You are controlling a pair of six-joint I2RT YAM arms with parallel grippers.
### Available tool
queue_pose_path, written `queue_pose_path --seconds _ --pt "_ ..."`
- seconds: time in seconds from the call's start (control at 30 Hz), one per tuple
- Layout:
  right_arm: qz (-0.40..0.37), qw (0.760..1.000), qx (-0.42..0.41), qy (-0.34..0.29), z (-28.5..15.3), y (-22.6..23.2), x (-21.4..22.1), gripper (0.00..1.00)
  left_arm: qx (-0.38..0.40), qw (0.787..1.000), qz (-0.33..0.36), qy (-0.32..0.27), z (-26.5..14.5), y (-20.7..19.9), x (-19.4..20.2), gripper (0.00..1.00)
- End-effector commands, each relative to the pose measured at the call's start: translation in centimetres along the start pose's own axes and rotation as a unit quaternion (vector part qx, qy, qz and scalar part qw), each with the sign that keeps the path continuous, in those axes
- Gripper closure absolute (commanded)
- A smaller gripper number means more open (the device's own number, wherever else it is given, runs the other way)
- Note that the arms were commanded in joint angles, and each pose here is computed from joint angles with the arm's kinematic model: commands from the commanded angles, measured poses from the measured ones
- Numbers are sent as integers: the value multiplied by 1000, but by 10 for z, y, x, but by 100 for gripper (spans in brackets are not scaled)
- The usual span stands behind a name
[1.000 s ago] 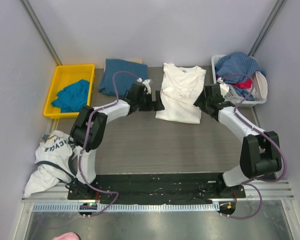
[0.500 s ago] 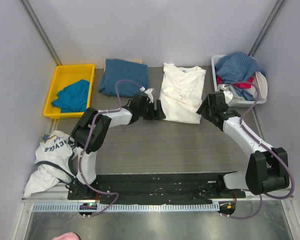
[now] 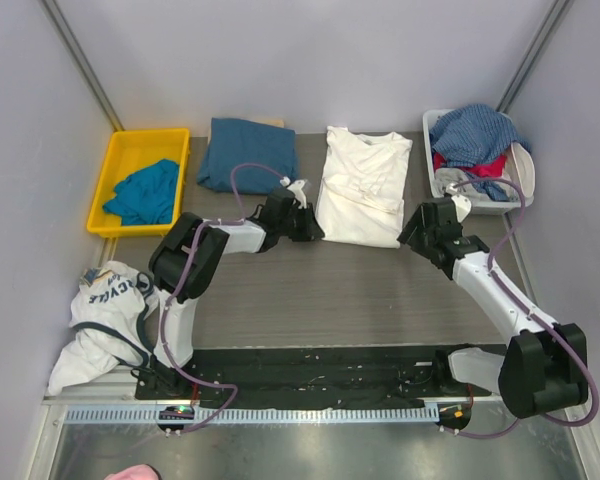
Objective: Fold and stack the t-shirts
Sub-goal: Fold the tshirt
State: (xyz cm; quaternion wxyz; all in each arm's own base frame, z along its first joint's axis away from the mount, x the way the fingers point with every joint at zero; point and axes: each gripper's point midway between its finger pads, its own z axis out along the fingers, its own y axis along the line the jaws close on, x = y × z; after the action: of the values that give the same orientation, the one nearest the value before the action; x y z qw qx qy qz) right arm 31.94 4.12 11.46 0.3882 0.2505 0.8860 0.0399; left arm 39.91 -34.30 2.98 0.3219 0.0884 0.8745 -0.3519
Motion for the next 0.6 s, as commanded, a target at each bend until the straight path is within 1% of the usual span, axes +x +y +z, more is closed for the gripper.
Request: queue_pose_path --seconds 0.0,0.03,0.07,0.1,0.2,0.23,0.27,0.43,0.57 --pt "-12 1000 -11 0 -14 -5 6 31 -13 999 -16 44 1 20 41 85" --pt "-11 1000 -9 4 -14 -9 11 31 -9 999 -17 44 0 18 42 89" --pt "-11 1000 -11 8 -15 -9 15 31 -11 999 -20 50 -2 21 48 97" --pt "-9 1000 -12 11 -15 -11 17 31 -12 998 -20 51 -4 21 51 100" --pt "-6 999 -13 31 -13 -15 33 31 -14 998 -20 57 -14 20 61 100" --pt "-4 999 -13 37 -13 -17 38 31 -12 998 -21 53 -19 16 58 100" --pt "1 999 -15 38 -14 -17 39 31 -19 998 -25 62 -25 20 69 100" --pt "10 999 -23 35 -25 -17 38 31 -30 997 -31 71 -52 16 94 100" --pt "6 998 -31 47 -38 -20 45 31 -37 995 -30 87 -74 11 125 100"
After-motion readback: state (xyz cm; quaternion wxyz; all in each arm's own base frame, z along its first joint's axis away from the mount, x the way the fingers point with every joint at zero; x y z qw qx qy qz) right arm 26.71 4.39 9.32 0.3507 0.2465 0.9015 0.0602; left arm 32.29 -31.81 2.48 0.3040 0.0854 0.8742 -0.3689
